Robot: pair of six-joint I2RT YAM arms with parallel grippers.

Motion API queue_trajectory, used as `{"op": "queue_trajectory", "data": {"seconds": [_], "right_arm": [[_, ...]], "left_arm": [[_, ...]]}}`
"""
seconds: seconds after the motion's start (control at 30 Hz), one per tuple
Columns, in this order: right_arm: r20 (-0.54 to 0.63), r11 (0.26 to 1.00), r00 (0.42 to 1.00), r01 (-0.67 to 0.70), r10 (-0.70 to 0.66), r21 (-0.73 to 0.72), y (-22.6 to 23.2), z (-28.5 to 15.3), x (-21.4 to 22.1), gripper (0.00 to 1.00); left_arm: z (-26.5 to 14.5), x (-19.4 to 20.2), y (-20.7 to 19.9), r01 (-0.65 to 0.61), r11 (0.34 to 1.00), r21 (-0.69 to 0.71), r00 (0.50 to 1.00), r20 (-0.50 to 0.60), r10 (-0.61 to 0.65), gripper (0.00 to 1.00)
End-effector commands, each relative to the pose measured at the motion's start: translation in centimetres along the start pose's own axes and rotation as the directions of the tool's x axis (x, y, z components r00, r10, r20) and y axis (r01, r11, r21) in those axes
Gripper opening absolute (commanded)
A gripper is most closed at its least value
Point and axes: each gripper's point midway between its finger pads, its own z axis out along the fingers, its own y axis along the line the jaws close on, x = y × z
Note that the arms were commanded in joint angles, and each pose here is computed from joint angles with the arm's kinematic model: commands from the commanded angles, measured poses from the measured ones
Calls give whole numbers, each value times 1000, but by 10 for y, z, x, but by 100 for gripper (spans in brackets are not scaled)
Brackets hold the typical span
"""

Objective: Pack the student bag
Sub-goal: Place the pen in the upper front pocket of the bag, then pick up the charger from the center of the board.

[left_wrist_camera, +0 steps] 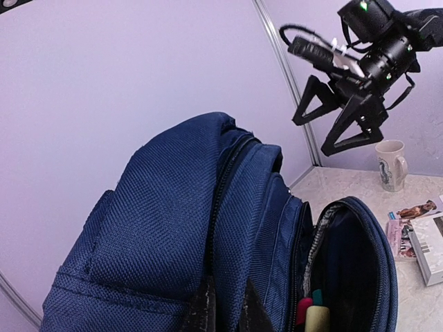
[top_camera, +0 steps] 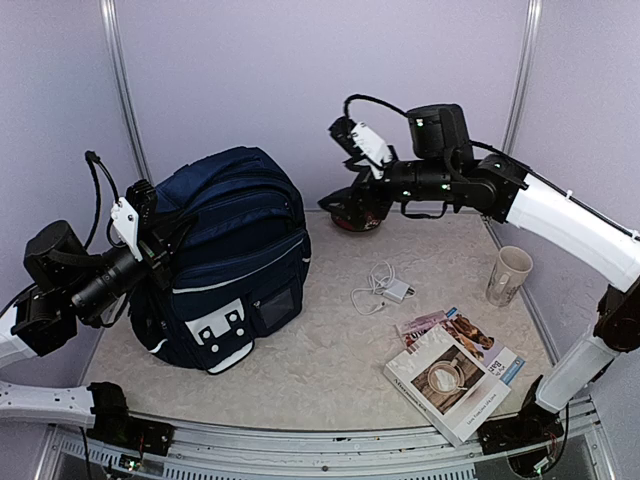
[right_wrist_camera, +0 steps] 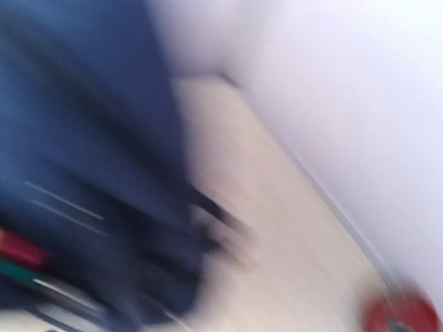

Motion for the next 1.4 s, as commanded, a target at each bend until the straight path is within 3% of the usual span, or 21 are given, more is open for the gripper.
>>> {"op": "queue_trajectory", "data": {"seconds": [0.0,0.17,0.33,0.5,0.73,0.87,1.03,1.23,1.37], "right_arm": [[-256,950,928,-214,271,228,-54,-8,120,100],[-483,898,759,-343,437,274,-77,-5,235,100],[-506,841,673,-414,540,348,-93,16,270,100],[-534,834,644,-470,548,289,-79,44,297,100],[-636,892,630,-375,445,253,-76,56,338,100],[-703,907,579,-326,413,265,-74,51,363,100],[-733,912,558,-343,389,224,-61,49,375,94],[-769,913,514,-338,381,228,-56,47,391,80],[-773,920,511,-305,376,245,-62,45,394,79]], "left_arm": [[-2,-19,6,54,998,-10,995,78,-53,0],[-1,-18,5,57,998,-2,995,76,-57,0],[1,-15,3,50,999,-1,997,65,-49,0],[2,-12,4,43,999,-7,998,55,-42,0],[4,-10,2,35,999,-4,998,47,-34,0],[3,-10,2,36,999,-5,998,47,-36,0],[4,-10,1,36,999,-2,998,47,-36,0],[3,-10,2,38,999,-2,998,49,-38,0],[3,-10,2,38,999,-3,998,49,-38,0]]}}
